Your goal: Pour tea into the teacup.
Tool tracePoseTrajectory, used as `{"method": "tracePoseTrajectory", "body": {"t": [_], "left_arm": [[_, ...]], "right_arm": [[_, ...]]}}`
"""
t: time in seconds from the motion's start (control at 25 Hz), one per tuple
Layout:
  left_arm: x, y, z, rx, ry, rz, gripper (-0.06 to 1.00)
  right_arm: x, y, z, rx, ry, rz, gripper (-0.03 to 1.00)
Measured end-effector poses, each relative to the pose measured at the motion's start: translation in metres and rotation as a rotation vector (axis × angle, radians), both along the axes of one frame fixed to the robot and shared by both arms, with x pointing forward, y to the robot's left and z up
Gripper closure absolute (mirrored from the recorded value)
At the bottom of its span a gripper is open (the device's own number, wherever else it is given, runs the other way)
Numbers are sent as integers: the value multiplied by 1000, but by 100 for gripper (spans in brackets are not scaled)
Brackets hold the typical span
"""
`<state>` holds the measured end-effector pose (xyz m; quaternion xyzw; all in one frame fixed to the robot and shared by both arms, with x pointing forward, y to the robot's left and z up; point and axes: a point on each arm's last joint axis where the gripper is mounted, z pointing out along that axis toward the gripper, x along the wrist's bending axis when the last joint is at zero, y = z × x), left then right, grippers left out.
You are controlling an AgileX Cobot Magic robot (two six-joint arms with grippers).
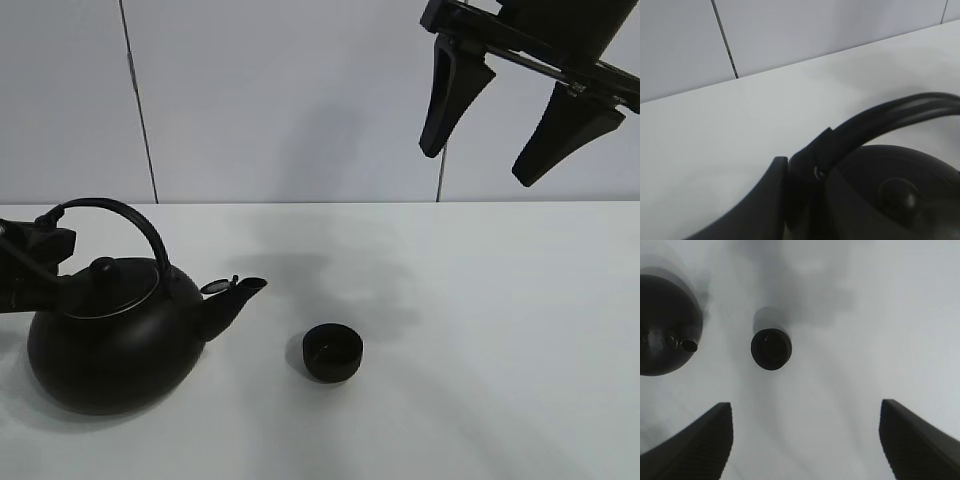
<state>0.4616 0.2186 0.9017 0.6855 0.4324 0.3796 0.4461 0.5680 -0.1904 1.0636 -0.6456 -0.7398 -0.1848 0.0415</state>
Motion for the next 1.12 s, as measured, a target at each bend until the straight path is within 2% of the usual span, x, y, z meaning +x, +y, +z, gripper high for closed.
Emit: {"method": "tracePoseTrajectory", "body": {"t": [0.32, 0.48, 0.8, 0.96, 1.12], "left_arm": [[0, -1, 0, -18, -5, -8, 83], [-3, -5, 5, -13, -5, -68, 83], [2, -12, 45, -62, -156, -109, 83], [8, -26, 57, -84, -142, -111, 83], [9, -46, 60, -70, -88, -111, 83]], "right_arm": [[0, 0, 0, 0, -1, 0, 41], [0, 0, 0, 0, -1, 0, 41], [0, 0, 0, 1, 0, 0, 41], [0, 0, 0, 2, 1, 0, 41], [0, 0, 0, 2, 1, 0, 41]]}}
